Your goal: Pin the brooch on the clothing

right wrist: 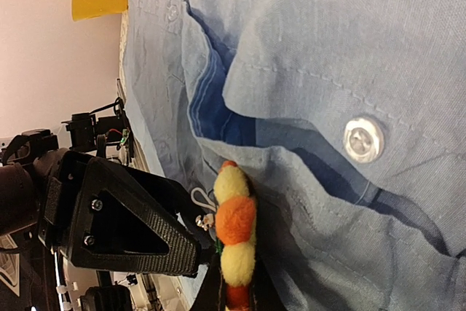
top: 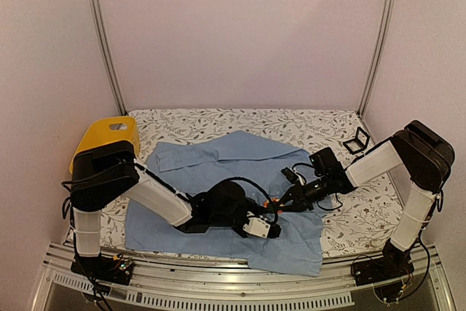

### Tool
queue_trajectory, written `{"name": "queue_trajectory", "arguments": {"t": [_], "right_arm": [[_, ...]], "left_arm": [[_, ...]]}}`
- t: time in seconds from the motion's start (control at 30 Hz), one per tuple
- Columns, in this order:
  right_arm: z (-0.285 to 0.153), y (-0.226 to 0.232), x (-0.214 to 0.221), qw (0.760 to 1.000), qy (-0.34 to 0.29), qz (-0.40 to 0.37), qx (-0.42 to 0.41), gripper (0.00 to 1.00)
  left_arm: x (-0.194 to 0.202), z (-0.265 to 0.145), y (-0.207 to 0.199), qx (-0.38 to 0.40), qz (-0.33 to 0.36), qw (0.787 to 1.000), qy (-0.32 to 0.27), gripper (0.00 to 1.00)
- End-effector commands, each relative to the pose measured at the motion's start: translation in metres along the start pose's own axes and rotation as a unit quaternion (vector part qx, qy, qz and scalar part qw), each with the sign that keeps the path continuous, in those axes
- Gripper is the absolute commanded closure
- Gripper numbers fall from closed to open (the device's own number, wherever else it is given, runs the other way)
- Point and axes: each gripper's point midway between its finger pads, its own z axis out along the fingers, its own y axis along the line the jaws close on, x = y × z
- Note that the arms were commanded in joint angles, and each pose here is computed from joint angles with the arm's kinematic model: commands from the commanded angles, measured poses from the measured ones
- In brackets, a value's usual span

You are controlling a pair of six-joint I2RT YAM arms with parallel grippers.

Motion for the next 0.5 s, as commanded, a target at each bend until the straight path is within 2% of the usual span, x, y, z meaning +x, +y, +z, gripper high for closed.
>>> {"name": "queue_trajectory", "arguments": {"t": [0.0,0.13,0.3,0.33,0.47], "right_arm": [[0.003,0.003,0.005,1.0,0.006,-0.001,-0.01,1.0],[0.002,0.006,0.003,1.0,0.003,-0.005,-0.012,1.0],[0.001,0.009,0.001,1.0,0.001,-0.01,-0.018,1.0],[0.002,0.01,0.0,1.0,0.002,-0.011,-0.019,1.0],[0.004,0.011,0.002,1.0,0.007,-0.011,-0.023,1.0]], "left_arm": [[-0.015,0.003,-0.007,-0.012,-0.024,0.999,-0.037,0.59],[-0.012,0.005,-0.011,-0.015,-0.008,0.999,-0.035,0.56],[0.002,0.007,-0.016,-0.011,0.022,1.0,-0.001,0.55],[0.006,0.006,-0.013,-0.021,0.022,0.999,0.011,0.56],[-0.003,0.004,0.009,-0.067,-0.023,0.997,-0.006,0.55]]}}
